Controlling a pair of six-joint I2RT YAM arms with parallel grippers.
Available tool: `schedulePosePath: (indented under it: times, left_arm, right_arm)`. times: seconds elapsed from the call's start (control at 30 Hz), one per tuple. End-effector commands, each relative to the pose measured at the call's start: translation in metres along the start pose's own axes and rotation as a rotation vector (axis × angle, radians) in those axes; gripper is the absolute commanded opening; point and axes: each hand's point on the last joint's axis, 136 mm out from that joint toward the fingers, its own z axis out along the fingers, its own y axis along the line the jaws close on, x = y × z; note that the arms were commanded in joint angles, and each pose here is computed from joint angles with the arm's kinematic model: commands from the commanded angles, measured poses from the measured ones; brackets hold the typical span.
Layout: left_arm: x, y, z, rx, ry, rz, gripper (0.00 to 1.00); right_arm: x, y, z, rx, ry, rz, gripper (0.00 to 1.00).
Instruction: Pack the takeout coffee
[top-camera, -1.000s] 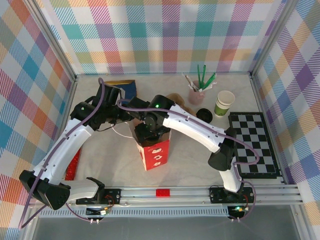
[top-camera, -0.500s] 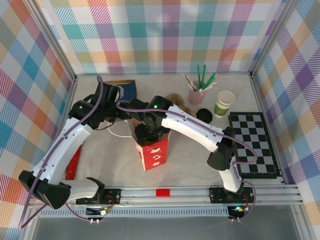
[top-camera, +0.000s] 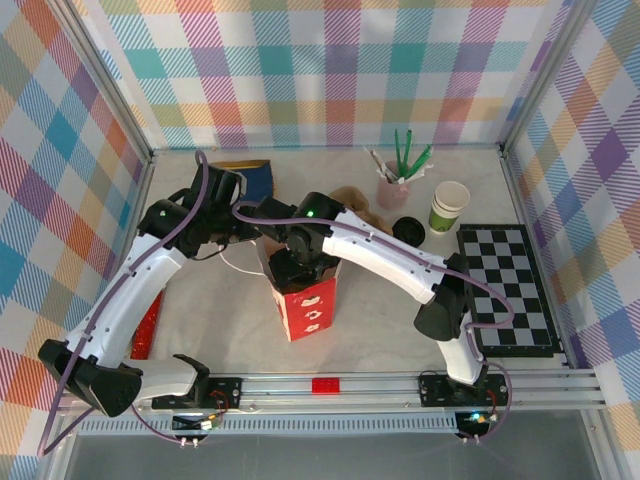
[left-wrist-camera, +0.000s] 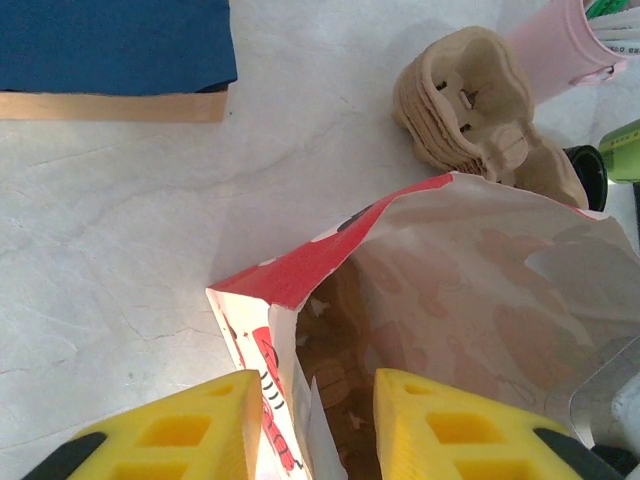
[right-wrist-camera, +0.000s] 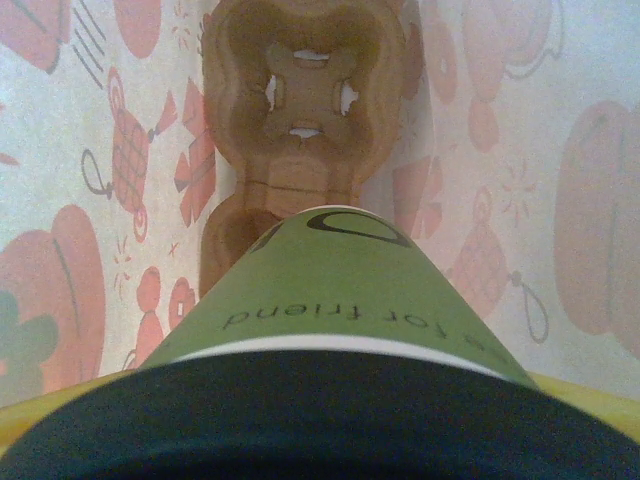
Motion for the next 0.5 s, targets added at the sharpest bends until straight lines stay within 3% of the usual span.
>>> schedulePosePath:
  times: [0.0,0.47]
  left_arm:
    - [-0.001,0.0,-0.003,-0.009,-0.007,0.007,0.33]
    - [0.0,0.0,-0.012,0.016,-0.036,-0.007,0.31]
  right_arm:
    - [0.006,-0.003,0.012,0.021,0.042,-0.015,0.38]
    - [0.006,-0.001,0.014,0.01,0.042,-0.004,0.38]
